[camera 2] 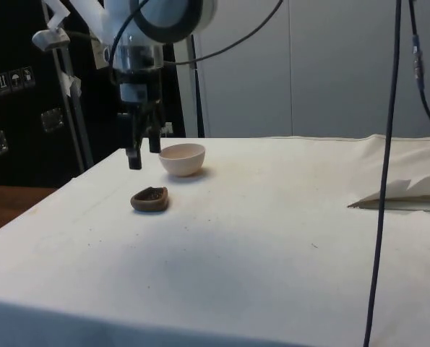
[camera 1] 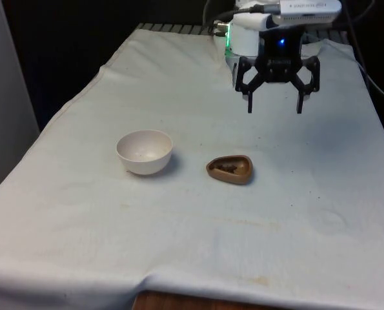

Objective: Pour the coffee beans from the cup into the bowl.

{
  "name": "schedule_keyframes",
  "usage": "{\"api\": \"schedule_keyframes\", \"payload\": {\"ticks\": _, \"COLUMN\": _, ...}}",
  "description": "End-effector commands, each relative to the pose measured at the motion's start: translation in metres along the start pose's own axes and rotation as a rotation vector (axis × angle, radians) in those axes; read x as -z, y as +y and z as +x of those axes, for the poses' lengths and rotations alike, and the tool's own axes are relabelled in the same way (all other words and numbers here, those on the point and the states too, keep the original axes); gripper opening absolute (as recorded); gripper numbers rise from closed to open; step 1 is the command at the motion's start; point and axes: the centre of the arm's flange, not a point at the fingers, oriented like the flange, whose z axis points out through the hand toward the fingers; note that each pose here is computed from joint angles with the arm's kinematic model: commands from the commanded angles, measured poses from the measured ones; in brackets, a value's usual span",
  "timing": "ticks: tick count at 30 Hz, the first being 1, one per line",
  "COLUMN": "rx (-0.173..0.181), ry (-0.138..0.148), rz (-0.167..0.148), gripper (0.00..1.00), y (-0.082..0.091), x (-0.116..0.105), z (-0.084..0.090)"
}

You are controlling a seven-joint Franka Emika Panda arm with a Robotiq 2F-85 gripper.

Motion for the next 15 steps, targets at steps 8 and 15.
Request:
{"api": "schedule_keyframes", "payload": {"ticks": 8, "rx": 0.022, "ry": 0.024, "rz": -0.018, "gripper": 1.0, "y": -0.005, "x": -0.033, "z": 0.017}}
{"api": "schedule_keyframes", "payload": {"ticks": 15, "rx": 0.034, "ry": 0.023, "rz": -0.028, "gripper": 1.0, "y": -0.005, "x": -0.056, "z": 0.027}}
